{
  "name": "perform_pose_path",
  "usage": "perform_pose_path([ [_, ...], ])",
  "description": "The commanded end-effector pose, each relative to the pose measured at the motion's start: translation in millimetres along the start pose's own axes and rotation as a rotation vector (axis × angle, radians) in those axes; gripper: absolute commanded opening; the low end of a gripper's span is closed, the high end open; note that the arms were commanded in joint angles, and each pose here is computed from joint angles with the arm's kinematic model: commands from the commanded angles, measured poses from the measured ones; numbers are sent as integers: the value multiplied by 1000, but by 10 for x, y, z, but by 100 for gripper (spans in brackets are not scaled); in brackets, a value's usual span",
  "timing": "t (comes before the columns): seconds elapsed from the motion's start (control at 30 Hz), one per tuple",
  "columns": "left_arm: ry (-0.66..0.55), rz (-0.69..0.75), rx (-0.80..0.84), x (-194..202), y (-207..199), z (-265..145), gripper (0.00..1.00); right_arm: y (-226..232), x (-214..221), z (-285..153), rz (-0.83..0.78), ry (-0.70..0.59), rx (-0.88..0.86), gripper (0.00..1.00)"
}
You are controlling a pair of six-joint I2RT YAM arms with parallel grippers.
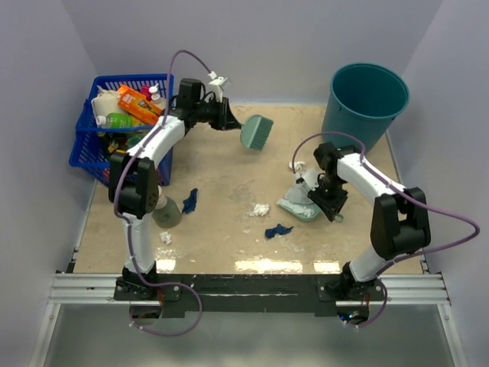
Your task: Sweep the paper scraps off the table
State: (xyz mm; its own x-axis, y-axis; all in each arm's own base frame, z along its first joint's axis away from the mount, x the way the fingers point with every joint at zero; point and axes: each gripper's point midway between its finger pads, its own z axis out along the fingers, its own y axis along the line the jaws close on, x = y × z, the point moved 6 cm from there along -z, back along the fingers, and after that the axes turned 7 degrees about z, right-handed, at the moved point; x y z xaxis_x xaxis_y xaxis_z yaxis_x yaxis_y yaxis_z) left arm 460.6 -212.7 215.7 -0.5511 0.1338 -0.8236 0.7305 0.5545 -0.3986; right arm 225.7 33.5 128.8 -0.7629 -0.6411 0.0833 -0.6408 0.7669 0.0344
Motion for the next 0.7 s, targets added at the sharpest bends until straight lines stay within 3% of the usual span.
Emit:
perform_pose_path([
  [0.0,-77,112,3,-216,-11,411,0,45,262,-82,66,24,-26,0],
  [0.2,-138,190,-18,-396,-67,944,0,-121,387,-13,188,46,-48,0],
  [0.37,-150,150,96,-257,-206,1291,0,-182,406,-19,188,66,-9,0],
  [0.53,-96,91,249,-12,-451,1358,0,-189,416,21,186,80,-6,0],
  [0.67,-29,68,288,121,-561,1112,0,-217,395,69,177,96,-5,0],
])
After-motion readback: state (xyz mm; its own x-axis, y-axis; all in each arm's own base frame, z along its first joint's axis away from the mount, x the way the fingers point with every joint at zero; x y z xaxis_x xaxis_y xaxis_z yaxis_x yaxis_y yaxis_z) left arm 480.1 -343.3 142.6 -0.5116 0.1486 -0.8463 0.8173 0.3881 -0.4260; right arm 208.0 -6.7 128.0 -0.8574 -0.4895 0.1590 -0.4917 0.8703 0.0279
